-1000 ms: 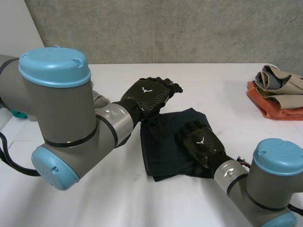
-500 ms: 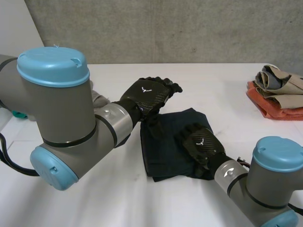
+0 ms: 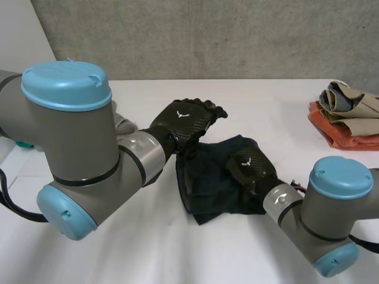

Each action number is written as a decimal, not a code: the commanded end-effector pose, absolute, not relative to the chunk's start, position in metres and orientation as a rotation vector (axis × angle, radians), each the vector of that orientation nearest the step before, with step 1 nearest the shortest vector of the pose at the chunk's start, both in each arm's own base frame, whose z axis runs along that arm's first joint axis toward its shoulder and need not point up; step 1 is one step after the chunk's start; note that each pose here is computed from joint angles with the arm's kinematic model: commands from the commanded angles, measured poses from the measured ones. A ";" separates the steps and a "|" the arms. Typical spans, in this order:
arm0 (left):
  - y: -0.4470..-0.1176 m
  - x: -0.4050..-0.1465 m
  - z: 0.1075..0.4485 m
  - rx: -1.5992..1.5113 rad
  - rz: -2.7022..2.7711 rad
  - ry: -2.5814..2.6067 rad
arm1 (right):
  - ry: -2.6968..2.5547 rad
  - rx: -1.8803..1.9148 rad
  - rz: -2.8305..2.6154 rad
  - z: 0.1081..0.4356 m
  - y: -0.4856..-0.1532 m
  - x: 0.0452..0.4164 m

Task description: Fold the laundry.

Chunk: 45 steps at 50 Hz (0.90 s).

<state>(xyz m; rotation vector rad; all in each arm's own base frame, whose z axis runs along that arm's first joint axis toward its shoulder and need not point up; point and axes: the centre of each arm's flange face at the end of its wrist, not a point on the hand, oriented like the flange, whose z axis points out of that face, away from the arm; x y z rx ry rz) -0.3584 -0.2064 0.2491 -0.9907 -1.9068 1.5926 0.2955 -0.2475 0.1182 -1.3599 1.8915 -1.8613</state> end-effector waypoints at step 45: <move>-0.204 -0.355 0.248 -0.992 1.584 -1.917 | 1.936 -1.369 -1.771 0.111 -0.245 0.285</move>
